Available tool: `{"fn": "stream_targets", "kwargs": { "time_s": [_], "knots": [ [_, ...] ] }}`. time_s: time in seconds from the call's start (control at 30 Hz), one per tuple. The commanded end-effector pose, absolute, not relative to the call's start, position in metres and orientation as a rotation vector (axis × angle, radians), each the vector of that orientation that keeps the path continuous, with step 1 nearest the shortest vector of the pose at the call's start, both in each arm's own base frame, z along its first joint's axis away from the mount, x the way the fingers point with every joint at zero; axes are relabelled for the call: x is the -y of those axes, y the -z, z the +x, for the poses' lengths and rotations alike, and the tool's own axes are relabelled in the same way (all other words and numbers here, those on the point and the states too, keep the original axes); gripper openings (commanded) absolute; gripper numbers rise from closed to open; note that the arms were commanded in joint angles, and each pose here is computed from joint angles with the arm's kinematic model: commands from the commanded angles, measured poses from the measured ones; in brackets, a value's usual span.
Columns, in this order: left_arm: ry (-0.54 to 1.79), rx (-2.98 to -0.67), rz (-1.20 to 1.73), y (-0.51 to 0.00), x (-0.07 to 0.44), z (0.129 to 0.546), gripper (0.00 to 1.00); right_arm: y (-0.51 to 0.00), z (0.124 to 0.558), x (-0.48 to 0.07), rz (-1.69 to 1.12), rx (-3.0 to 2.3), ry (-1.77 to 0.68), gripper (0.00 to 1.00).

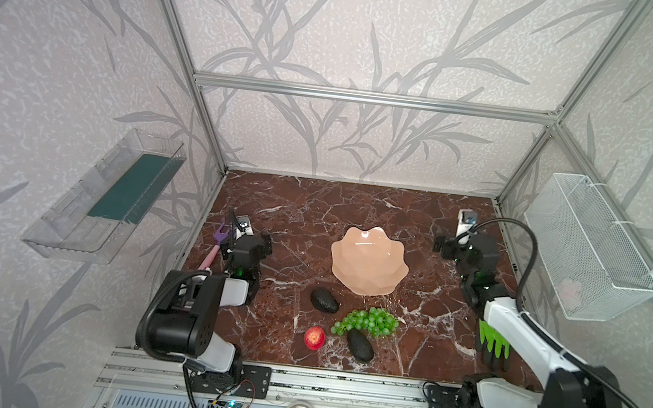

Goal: Place and organize the fake fruits in the fruit bowl
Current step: 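Move the right gripper toward the avocado nearest the robot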

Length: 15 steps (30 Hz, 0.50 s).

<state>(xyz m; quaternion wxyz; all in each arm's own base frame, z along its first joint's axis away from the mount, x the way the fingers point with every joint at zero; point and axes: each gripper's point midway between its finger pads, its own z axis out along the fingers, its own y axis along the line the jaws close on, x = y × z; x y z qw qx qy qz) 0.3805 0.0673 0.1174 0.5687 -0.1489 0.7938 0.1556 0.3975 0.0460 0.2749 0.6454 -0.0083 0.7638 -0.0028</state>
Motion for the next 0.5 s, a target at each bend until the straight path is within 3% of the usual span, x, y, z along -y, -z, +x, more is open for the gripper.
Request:
{"fn": "stream_targets", "kwargs": {
  "time_s": [0.0,0.1,0.27,0.47],
  "knots": [
    [-0.401,-1.824,-0.599,-0.160,-0.090,0.366,0.99,-0.262,0.362,-0.060,0.113,-1.871,-0.254,0.99],
    [-0.154,-1.691,-0.849,-0.188,-0.086,0.347,0.99,-0.269,0.341,-0.094,-0.003,-1.735,-0.525,0.99],
    [0.343,-1.488,-0.701,-0.236,-0.034,0.334,0.99,-0.243,0.304,-0.130,-0.124,-1.953,-0.639,0.90],
    [0.378,-1.637,-0.721,-0.237,-0.023,0.312,0.99,-0.183,0.225,-0.170,-0.414,-2.280,-0.529,0.84]
  ]
}}
